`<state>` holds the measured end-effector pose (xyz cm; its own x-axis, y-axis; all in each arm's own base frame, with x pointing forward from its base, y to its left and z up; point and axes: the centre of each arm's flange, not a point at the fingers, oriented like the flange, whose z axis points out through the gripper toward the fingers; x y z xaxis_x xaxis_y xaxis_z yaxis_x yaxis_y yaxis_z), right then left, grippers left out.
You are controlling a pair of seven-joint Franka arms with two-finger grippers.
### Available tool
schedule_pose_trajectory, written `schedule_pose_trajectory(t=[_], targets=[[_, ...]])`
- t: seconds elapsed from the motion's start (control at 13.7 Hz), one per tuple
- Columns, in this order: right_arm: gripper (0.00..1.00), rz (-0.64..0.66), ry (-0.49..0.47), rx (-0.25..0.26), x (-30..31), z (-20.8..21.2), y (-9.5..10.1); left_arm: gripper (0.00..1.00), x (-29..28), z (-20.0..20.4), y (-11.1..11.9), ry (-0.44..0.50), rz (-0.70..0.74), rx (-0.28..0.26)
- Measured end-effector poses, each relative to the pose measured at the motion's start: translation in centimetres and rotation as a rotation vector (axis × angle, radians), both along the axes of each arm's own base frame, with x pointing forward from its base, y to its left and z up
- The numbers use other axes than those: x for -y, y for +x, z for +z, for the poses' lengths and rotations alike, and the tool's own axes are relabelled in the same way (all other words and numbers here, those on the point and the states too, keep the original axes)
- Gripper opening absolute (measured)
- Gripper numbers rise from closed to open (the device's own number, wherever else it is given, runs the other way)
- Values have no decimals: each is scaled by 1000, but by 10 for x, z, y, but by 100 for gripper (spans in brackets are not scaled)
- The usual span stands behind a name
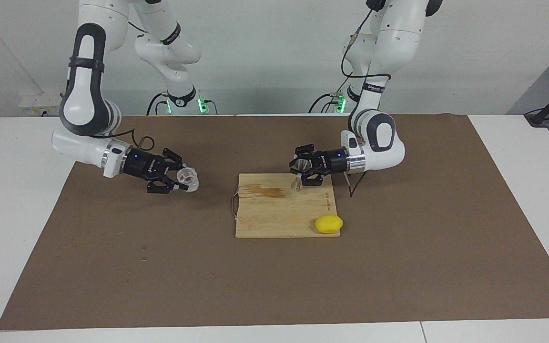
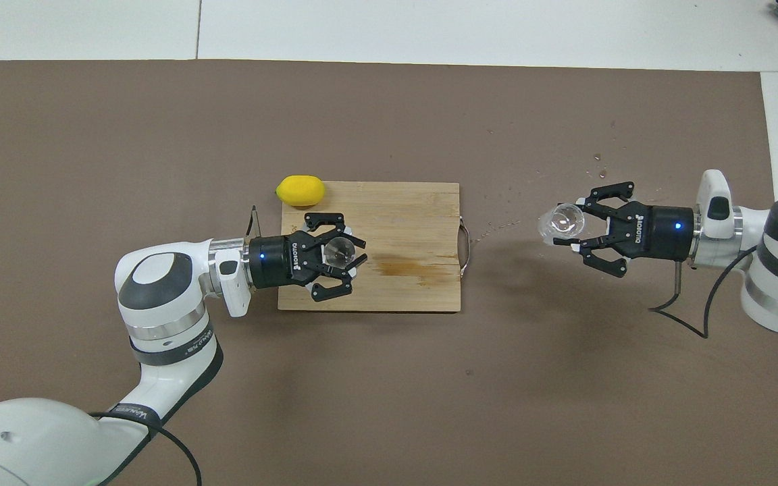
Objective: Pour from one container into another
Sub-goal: 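Carry the metal cup onto the board while the right gripper brings the glass closer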
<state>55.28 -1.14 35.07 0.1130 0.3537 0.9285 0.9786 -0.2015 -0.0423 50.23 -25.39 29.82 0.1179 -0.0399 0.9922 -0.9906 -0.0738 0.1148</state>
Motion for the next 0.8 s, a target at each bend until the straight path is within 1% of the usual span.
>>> schedule_pose_trajectory(t=[0.29, 0.66, 0.8], targets=[[51, 0, 0, 0, 0, 0, 0, 22, 12, -3, -3, 31, 41, -3], [51, 0, 0, 0, 0, 0, 0, 22, 14, -6, -3, 56, 64, 43], [51, 0, 0, 0, 0, 0, 0, 22, 15, -8, -4, 65, 76, 51]])
